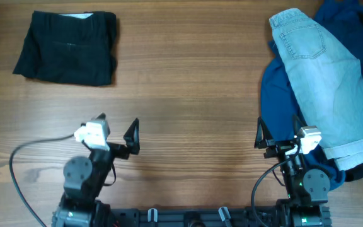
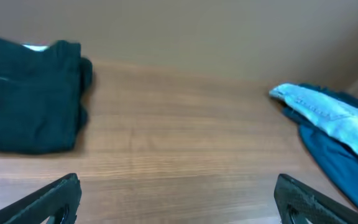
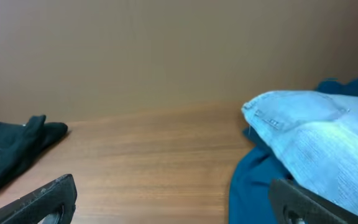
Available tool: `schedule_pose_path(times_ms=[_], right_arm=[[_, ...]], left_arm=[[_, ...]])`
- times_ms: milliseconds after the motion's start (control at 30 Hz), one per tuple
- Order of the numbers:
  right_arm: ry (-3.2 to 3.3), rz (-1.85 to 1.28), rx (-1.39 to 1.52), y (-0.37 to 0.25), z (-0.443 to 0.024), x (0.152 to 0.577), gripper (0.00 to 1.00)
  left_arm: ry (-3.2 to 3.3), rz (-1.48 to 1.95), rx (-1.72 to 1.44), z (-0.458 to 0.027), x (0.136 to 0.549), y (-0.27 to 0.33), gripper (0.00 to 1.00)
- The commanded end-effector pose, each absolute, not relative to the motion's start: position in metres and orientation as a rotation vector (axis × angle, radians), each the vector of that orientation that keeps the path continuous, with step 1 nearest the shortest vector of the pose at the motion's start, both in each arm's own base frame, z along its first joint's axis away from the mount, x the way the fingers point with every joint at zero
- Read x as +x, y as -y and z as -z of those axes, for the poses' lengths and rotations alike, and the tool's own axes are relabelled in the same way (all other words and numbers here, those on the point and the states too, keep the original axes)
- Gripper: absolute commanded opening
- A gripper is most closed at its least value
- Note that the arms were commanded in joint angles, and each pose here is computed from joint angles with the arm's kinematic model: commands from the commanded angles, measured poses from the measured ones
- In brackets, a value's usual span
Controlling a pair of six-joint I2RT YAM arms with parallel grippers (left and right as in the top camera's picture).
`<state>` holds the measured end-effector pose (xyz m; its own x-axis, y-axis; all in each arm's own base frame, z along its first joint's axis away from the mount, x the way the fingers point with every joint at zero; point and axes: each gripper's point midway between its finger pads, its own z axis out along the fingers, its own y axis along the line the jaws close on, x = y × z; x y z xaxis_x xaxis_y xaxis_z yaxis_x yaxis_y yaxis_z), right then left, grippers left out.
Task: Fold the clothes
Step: 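Reach the right gripper to the light-blue denim shorts and grasp them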
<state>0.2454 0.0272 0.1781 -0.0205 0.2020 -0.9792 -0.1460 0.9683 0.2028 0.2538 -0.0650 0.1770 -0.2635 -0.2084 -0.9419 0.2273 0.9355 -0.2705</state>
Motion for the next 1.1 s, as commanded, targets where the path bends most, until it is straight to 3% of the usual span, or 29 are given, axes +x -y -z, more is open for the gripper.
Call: schedule_pose_path(times_ms=[0,267,533,767,933,1067], right_arm=[[-1.466,-0.292,0.023,-0.030,-0.203,0.243,1.00],[-1.368,-0.232,-0.099,-0.037,-0.286,0.234,1.00],[-1.664,-0.205,-0.160,-0.044,-0.346,0.309,1.00],[-2.092,-0.246,-0.194,-0.052,-0.341,0.415,1.00],[-2.194,-0.303,-0.139,-0.055,-0.302,0.436,1.00],[-2.195,-0.155,-0.066,-0.033,-0.295,0.450,1.00]], left_arm=[[-1.866,0.502,0.061,-0.202,0.271,0.083,1.00],[-2.152,0.545,0.073,-0.229,0.317,0.101,1.00],[-2.176,0.498,0.154,-0.229,0.329,0.103,1.00],[-2.192,0.472,0.140,-0.223,0.332,0.100,1.00],[-2.280,0.470,0.129,-0.193,0.343,0.102,1.00],[-2.282,0.474,0.122,-0.184,0.355,0.104,1.00]])
